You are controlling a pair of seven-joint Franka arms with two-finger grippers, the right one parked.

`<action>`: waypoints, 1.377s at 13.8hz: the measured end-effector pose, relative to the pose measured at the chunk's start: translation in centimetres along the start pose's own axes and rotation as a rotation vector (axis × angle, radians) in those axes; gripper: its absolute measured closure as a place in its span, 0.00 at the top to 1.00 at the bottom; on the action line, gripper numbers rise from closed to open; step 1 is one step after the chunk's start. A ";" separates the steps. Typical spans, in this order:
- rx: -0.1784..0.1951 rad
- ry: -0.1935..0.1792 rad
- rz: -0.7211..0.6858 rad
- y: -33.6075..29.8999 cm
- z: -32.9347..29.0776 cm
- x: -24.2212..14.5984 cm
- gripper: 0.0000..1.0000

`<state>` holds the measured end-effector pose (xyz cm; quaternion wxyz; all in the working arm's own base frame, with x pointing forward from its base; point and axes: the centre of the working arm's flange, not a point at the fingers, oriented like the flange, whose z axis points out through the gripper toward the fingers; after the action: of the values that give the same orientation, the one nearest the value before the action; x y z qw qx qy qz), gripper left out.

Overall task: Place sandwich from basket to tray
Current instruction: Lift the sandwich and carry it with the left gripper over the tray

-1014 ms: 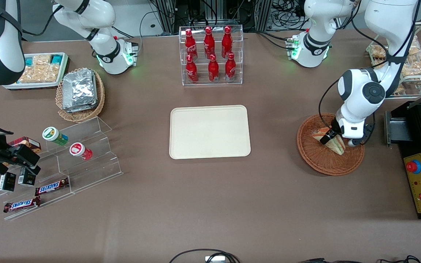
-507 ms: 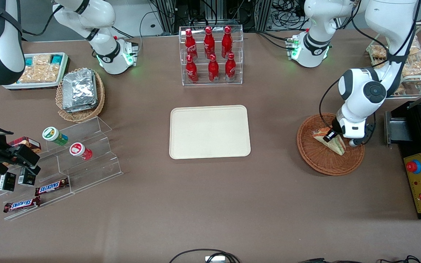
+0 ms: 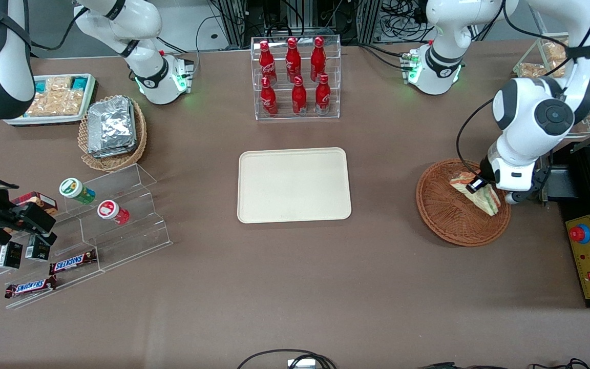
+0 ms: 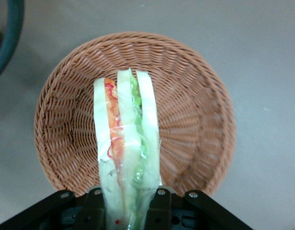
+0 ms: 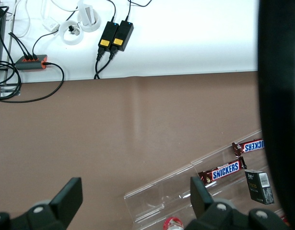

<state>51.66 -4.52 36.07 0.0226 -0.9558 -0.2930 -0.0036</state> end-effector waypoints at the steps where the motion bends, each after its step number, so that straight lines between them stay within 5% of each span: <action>1: 0.011 -0.009 0.032 1.7 -1.6 -0.5 0.20; 8: 0.009 0.028 0.368 14.3 -5.6 -11.9 0.20; 13: 0.073 0.087 0.621 20.0 -3.1 -20.9 0.20; 19: 0.029 0.025 0.737 23.3 2.1 -26.2 0.20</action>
<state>42.97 -38.34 32.50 0.0396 -0.9967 0.0711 -0.0029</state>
